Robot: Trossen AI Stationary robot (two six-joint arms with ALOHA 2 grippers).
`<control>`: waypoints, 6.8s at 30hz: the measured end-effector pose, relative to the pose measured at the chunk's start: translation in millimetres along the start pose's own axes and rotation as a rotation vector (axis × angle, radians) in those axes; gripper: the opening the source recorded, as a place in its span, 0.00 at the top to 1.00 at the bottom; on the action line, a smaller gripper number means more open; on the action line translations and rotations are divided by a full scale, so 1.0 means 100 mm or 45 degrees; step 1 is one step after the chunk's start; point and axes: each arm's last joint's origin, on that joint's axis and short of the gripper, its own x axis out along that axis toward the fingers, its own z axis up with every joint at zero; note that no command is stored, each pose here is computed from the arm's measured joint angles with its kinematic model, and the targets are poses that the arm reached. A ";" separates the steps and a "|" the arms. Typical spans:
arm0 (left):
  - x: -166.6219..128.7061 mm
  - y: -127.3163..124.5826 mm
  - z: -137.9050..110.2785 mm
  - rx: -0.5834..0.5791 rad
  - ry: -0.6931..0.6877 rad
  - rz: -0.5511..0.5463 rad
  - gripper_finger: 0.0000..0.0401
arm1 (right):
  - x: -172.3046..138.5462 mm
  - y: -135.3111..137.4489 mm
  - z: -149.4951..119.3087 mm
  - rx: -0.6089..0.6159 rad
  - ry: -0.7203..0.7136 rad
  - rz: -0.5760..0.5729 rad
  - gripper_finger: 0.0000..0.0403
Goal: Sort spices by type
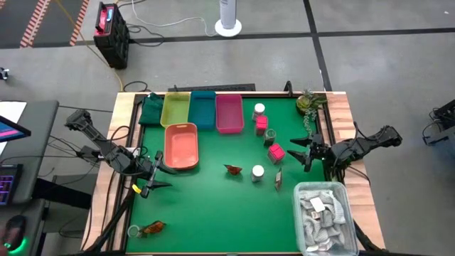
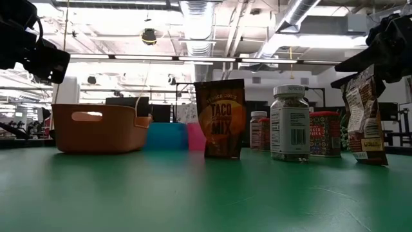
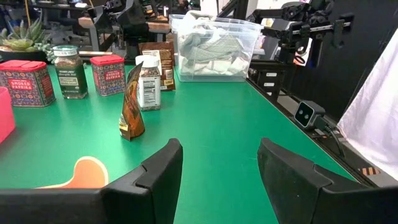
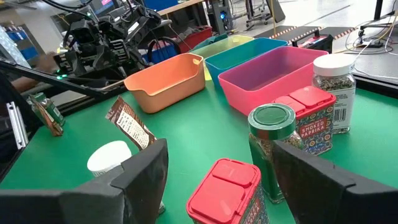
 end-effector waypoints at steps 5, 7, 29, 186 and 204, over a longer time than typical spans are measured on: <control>0.00 0.00 0.00 0.000 0.000 0.000 0.51 | 0.00 0.00 0.00 0.000 0.000 0.000 0.24; 0.00 0.00 0.00 0.000 -0.001 0.000 0.51 | 0.00 0.00 0.00 0.000 0.000 0.000 0.24; 0.00 0.00 0.00 0.000 -0.001 0.000 0.51 | 0.00 0.00 0.00 -0.001 0.000 0.000 0.24; 1.90 0.89 1.74 0.306 0.595 0.351 1.00 | 0.41 0.62 1.47 -0.464 -0.203 -0.229 0.24; 0.86 1.34 1.46 0.183 0.923 0.668 1.00 | 0.41 0.63 1.47 -0.451 -0.205 -0.222 0.24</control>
